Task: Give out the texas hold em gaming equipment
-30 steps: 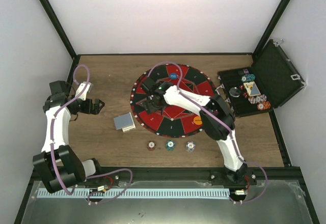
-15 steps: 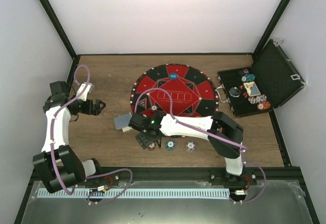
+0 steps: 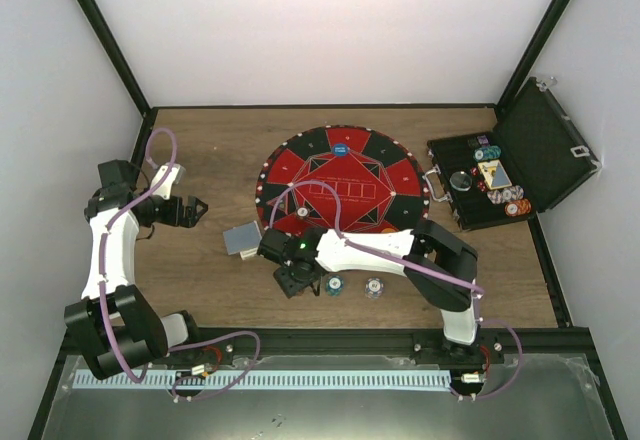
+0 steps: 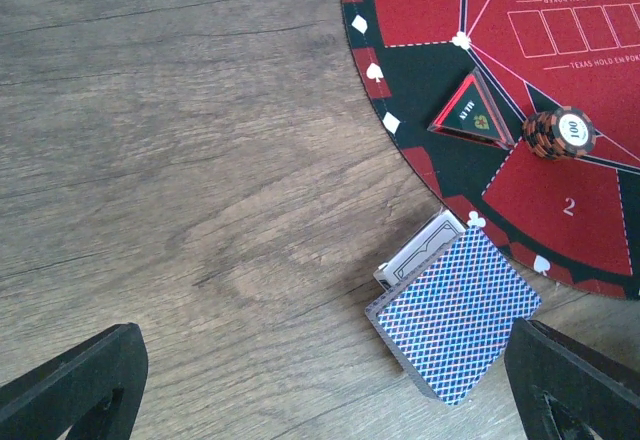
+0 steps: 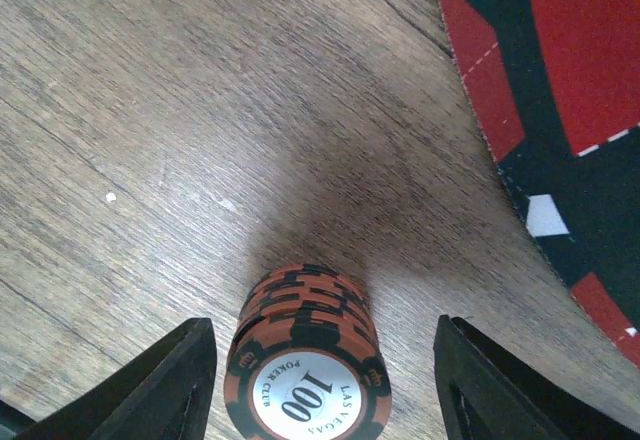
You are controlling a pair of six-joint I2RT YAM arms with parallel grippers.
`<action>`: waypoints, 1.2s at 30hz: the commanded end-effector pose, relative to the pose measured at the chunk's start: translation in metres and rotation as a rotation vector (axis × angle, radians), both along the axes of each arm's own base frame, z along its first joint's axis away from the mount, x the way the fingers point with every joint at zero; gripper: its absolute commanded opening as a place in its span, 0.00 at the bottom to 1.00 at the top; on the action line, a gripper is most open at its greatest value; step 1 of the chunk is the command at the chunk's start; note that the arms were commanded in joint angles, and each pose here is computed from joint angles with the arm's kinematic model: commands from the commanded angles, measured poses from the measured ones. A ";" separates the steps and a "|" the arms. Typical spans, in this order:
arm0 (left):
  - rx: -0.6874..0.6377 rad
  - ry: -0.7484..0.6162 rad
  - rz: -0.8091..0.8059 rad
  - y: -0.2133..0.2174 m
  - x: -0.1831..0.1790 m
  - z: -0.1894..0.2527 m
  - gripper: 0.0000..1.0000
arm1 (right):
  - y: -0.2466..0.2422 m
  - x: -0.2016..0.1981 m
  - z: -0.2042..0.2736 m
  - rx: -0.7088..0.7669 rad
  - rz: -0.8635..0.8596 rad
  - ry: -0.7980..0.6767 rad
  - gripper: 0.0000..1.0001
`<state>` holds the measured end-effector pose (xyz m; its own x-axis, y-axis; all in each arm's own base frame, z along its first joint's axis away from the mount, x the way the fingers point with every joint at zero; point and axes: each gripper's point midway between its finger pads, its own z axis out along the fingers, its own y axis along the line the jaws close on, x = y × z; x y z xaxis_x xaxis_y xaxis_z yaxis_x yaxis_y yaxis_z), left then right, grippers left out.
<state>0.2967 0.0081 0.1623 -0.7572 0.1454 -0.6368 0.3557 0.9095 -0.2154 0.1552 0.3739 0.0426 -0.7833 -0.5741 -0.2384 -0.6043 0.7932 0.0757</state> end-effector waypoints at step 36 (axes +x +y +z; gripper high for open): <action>0.007 -0.037 -0.001 0.001 0.001 0.012 1.00 | 0.004 -0.010 -0.005 0.000 0.009 0.011 0.38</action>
<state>0.2961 0.0085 0.1631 -0.7577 0.1438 -0.6366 0.3528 0.9109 -0.2141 0.1474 0.3772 0.0340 -0.7839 -0.5787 -0.2249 -0.6078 0.7892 0.0880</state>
